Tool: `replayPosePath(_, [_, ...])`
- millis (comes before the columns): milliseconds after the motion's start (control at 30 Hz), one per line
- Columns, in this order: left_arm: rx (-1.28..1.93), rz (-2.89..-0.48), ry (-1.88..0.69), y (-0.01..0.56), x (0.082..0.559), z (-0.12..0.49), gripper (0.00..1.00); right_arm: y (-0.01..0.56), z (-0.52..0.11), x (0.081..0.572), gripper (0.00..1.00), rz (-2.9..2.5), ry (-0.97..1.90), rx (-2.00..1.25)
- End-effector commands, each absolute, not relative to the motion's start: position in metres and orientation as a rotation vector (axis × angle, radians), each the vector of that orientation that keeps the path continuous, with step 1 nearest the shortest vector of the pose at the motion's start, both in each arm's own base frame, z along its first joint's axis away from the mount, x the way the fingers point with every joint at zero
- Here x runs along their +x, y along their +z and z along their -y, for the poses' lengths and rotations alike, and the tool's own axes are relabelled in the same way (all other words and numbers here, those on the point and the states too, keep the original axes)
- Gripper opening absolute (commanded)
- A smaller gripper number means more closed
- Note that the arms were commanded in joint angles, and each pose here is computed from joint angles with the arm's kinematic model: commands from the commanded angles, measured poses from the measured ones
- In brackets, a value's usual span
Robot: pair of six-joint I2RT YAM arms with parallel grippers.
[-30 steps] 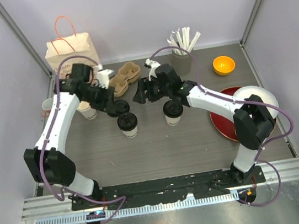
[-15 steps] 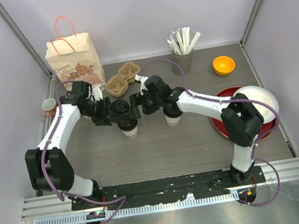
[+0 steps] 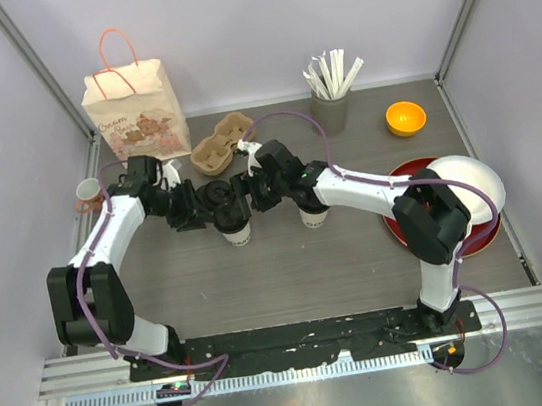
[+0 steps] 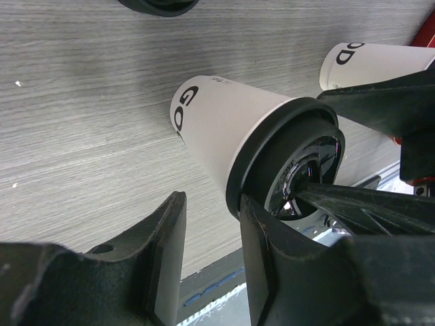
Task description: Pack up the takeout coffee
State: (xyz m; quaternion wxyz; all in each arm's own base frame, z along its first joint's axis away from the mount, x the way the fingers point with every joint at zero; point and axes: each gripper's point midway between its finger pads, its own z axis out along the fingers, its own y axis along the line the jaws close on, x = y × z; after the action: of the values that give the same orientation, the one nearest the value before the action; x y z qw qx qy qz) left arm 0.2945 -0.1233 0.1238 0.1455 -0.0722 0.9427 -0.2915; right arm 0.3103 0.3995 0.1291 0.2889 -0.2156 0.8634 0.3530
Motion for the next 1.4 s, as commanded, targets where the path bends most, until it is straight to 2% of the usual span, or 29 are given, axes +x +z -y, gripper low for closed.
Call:
replayPosePath(0, [-0.240,-2.698,-0.875,0.115,0.301,0.126,0.40,0.149,-0.413,0.315,0.77,-2.234,0.973,-0.586])
replayPosePath(300, [-0.277,-2.712,-0.943,0.104,0.301,0.133,0.35,0.144,-0.409,0.313,0.73,-2.246,0.962,-0.580])
replayPosePath(533, [-0.224,-2.690,-0.936,0.121,0.307,0.132,0.38,0.139,-0.401,0.307,0.74,-2.235,0.957,-0.583])
replayPosePath(900, [-0.054,-2.638,-0.874,0.163,0.315,0.127,0.40,0.166,-0.402,0.315,0.78,-2.165,0.946,-0.631])
replayPosePath(1367, [-0.072,-2.656,-0.887,0.154,0.311,0.131,0.44,0.195,-0.397,0.321,0.89,-2.114,0.987,-0.595])
